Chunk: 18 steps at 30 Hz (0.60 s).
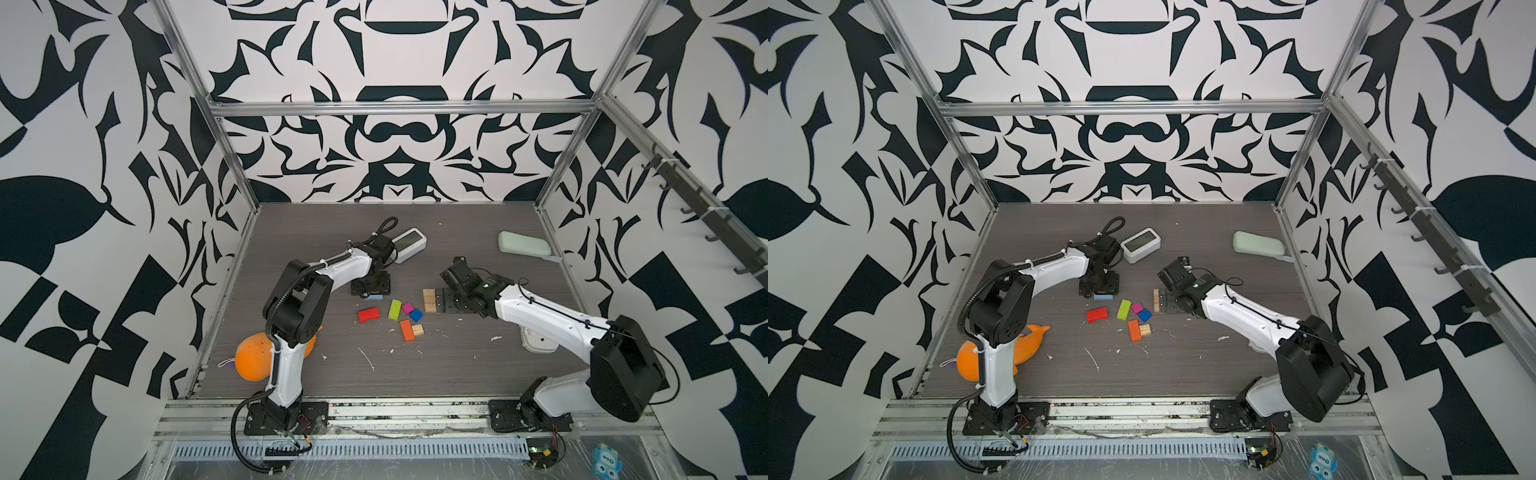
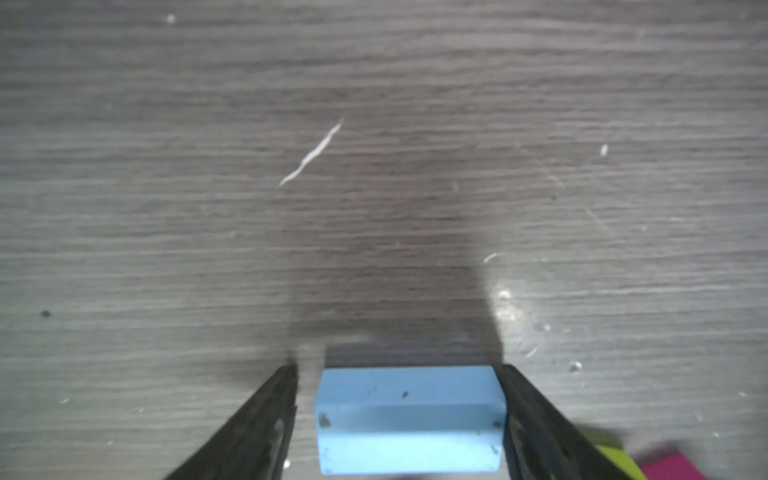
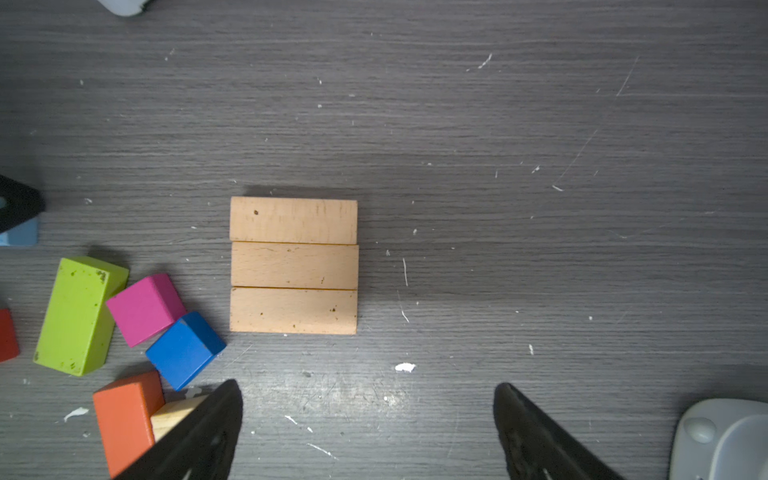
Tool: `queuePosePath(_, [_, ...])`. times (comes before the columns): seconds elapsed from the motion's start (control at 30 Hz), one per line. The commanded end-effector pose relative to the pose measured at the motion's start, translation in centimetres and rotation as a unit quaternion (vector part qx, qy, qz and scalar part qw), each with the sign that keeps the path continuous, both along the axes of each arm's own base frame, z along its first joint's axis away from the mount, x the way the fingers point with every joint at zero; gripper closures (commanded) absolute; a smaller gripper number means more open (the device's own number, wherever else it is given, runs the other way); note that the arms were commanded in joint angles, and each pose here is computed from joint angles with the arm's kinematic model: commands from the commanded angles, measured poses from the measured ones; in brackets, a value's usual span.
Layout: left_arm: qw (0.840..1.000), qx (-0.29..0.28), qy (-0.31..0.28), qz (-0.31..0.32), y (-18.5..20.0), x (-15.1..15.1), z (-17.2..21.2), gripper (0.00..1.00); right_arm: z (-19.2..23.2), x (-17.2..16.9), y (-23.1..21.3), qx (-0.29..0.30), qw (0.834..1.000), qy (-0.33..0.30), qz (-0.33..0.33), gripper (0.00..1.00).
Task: Build the wood block tower
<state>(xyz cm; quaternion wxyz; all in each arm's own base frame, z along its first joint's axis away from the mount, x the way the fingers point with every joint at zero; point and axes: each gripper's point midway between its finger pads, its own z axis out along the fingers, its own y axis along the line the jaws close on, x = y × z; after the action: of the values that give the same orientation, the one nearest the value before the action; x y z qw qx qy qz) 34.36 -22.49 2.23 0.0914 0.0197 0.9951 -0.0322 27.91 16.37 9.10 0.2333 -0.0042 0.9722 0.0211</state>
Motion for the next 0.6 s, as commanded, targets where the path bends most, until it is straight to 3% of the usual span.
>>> queuePosePath(0.0, [0.999,-0.036,0.031,0.014,-0.1,-1.6,0.3,0.26,0.6,0.6,0.3,0.004,1.0,-0.01,0.001,0.02])
queuePosePath(0.07, [0.998,-0.046,0.033,0.016,-0.2,-1.9,0.5,0.25,0.6,0.6,0.3,0.006,1.0,-0.009,0.001,0.02])
queuePosePath(0.17, [0.998,-0.059,0.033,0.018,-0.2,-2.2,1.1,0.11,0.6,0.6,0.4,0.007,1.0,-0.007,0.003,0.02])
queuePosePath(0.23, [0.997,-0.059,0.033,0.024,0.2,-2.2,1.7,0.07,0.6,0.6,0.4,0.007,1.0,-0.007,0.005,0.02])
queuePosePath(0.4, [0.997,-0.068,0.01,0.024,0.6,-2.1,3.8,0.05,0.5,0.7,0.7,0.011,1.0,-0.005,0.006,0.02])
queuePosePath(0.57, [0.994,-0.098,0.033,0.024,0.2,-3.3,3.8,0.09,0.3,0.6,0.7,0.011,1.0,-0.001,0.005,0.03])
